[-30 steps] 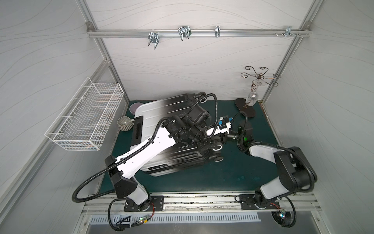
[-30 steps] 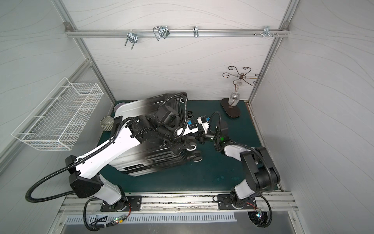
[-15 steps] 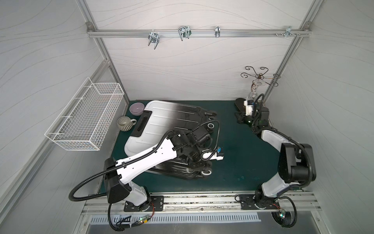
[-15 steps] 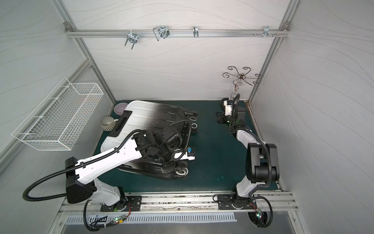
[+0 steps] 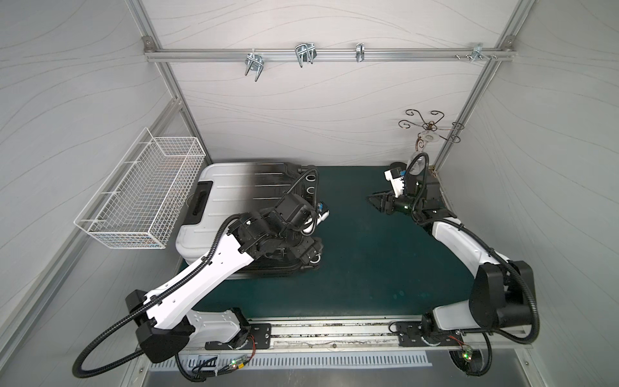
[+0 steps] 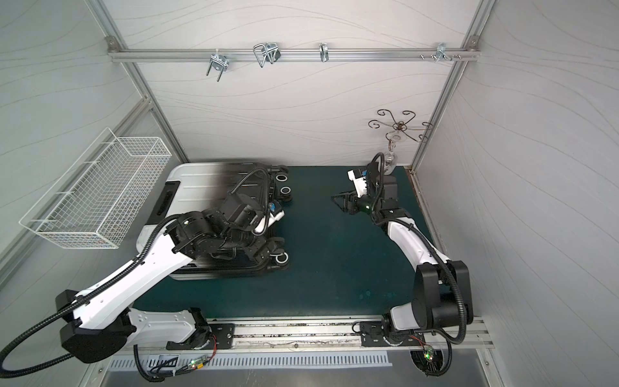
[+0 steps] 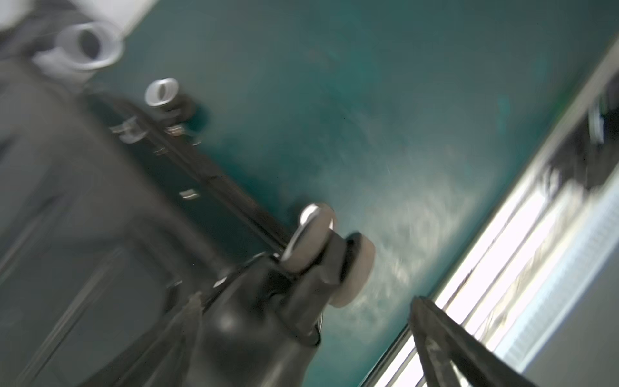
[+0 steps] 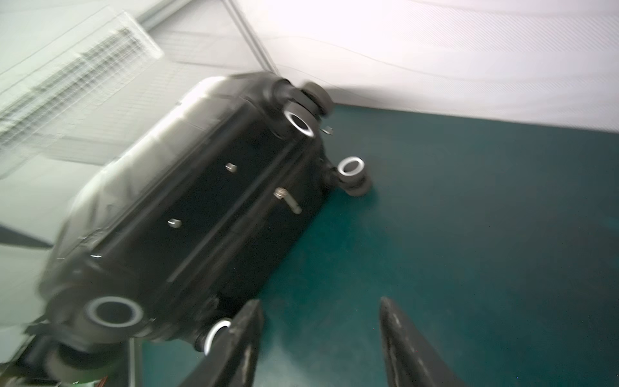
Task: Close the suitcase zippers
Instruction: Place the suitcase at the center of the board, then adjust the suitcase at the center of the board.
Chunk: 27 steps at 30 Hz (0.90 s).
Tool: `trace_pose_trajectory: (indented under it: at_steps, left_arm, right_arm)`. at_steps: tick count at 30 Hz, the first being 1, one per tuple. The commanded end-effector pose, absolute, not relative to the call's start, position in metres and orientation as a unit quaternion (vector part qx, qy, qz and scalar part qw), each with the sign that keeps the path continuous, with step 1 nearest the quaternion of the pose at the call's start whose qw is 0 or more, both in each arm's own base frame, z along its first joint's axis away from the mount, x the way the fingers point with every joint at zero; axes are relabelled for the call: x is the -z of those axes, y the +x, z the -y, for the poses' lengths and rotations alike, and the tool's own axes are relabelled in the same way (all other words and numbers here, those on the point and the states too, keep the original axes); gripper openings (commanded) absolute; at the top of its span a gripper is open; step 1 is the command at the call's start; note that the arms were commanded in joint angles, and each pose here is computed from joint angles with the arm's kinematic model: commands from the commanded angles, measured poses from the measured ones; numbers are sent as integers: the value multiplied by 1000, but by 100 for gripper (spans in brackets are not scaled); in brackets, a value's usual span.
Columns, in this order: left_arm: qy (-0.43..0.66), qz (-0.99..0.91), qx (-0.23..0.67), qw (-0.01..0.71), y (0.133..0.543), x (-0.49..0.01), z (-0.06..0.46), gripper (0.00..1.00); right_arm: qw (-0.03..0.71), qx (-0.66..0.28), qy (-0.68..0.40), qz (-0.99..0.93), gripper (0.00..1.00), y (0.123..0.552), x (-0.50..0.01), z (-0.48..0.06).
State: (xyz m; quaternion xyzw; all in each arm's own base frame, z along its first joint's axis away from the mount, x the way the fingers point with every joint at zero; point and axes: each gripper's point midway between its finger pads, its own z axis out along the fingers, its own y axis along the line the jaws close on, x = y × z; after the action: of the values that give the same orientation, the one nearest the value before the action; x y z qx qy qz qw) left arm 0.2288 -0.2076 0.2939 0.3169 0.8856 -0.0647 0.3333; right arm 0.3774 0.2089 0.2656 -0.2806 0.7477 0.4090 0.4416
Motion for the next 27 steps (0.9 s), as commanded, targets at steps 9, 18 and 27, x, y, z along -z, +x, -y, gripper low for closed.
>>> trace_pose_trajectory:
  at_steps: [9,18,27]
  left_arm:
    - [-237,-938,-27,252,231,-291,37,99]
    - [-363,-892,-42,266,193,-277,-3,99]
    - [-431,-872,-36,231,176,-239,-12,99]
  right_arm:
    - [287,-498,-476,-665,71,277,-260,-312]
    - [243,-454,-625,-587,85,159,-247,-353]
    - [277,-306,-692,-592,86,191,-197,-402]
